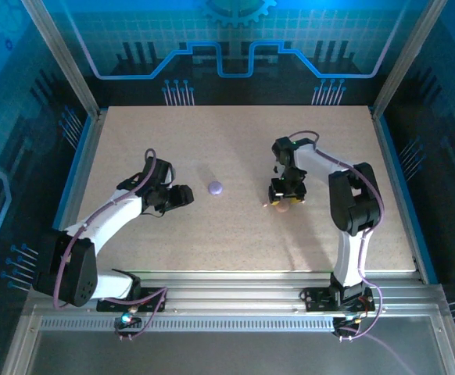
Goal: Insert wireless bluetooth earbuds into charging case
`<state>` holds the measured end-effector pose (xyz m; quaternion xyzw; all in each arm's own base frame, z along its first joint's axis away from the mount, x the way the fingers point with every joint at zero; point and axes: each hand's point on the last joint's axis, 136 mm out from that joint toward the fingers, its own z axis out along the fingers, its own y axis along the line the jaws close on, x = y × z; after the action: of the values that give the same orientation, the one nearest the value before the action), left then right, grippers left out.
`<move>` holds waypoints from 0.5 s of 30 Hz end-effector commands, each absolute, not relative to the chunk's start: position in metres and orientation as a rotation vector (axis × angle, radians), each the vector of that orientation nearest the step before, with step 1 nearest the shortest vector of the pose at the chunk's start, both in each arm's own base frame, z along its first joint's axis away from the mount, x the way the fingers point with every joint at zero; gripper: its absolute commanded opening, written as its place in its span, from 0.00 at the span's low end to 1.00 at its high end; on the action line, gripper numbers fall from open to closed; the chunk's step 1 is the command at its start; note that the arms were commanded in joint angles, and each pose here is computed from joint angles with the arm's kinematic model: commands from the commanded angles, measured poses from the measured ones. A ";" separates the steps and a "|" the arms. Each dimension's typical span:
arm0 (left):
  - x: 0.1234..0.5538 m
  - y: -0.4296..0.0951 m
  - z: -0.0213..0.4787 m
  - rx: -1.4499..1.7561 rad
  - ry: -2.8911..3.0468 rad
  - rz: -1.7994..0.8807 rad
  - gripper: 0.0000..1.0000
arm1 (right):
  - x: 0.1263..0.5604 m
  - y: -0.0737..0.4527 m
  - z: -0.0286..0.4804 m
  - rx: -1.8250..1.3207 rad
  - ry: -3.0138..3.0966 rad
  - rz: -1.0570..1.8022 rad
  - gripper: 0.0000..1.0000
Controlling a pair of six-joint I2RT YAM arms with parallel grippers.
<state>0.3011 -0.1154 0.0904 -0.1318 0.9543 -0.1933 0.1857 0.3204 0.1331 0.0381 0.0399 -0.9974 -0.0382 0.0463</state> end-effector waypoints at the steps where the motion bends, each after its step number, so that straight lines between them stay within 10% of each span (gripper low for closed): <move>1: 0.305 -0.114 0.098 -0.349 2.683 -0.522 0.61 | 0.318 0.137 0.055 0.136 -3.075 -0.174 0.59; 15: 0.307 -0.115 0.101 -0.351 2.672 -0.526 0.60 | 0.314 0.140 0.044 0.146 -3.055 -0.134 0.62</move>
<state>0.3013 -0.1151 0.0905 -0.1322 0.9543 -0.1924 0.1864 0.3225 0.1387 0.0540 0.0451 -0.9975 -0.0510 0.0211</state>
